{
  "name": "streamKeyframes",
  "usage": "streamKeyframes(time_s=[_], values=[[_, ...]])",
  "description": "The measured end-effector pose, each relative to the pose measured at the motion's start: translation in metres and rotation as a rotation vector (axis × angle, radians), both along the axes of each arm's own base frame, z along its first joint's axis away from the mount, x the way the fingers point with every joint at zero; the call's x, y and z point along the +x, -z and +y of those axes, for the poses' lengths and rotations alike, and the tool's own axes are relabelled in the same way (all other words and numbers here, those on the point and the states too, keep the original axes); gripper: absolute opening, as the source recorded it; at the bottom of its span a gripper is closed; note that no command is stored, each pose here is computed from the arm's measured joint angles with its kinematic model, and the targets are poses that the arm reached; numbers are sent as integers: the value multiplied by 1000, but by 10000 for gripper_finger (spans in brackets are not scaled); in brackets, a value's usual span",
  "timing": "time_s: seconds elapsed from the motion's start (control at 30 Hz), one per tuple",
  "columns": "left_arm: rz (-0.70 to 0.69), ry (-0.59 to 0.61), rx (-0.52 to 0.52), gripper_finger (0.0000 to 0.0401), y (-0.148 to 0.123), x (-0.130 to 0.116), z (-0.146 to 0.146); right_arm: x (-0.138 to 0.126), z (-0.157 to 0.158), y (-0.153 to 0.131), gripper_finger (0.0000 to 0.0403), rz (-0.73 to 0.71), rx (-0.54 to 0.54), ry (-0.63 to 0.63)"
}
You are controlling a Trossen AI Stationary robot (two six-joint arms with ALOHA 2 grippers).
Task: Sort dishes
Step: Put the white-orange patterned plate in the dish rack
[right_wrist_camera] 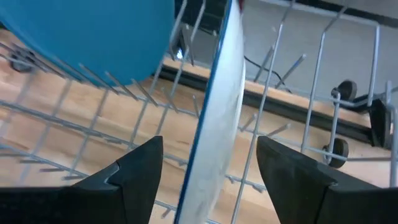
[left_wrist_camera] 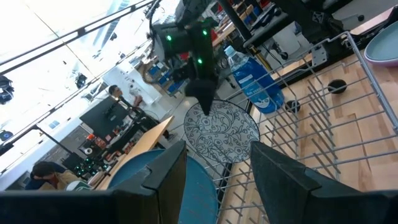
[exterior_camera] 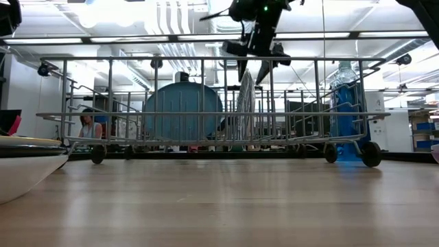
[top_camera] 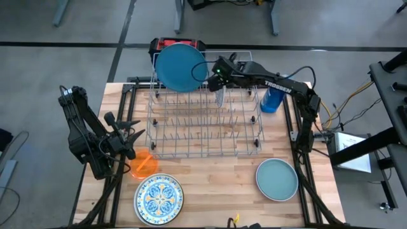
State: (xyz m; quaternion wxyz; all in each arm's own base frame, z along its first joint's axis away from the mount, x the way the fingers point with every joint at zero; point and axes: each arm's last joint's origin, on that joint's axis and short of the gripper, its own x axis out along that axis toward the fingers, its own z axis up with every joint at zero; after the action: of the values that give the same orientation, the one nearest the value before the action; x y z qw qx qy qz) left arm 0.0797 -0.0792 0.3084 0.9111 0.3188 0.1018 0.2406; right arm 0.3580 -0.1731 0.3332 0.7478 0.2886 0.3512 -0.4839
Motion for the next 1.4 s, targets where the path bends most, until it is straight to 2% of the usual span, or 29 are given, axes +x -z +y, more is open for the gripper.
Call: streamKeyframes(time_s=[0.5, 0.63, 0.77, 0.9, 1.1, 1.27, 1.4], values=[[-35, -1, -9, 168, -1, 1, -1, -19, 9, -77, 250, -73, -89, -72], [-66, -2, -57, 168, -6, 3, -4, -25, 18, -98, 251, -47, -154, -181], [-18, 7, -174, 168, -16, 7, -12, -27, 40, -112, 239, -9, -228, -342], [71, 36, -351, 168, -29, 15, -28, -26, 76, -118, 223, 25, -274, -510], [270, 156, -565, 168, -41, 37, -73, -15, 159, -107, 197, 70, -331, -773], [439, 185, -641, 168, -41, 54, -109, -6, 234, -80, 179, 47, -326, -981], [589, 161, -665, 159, -26, 64, -132, 0, 288, -47, 157, -68, -214, -1143]])
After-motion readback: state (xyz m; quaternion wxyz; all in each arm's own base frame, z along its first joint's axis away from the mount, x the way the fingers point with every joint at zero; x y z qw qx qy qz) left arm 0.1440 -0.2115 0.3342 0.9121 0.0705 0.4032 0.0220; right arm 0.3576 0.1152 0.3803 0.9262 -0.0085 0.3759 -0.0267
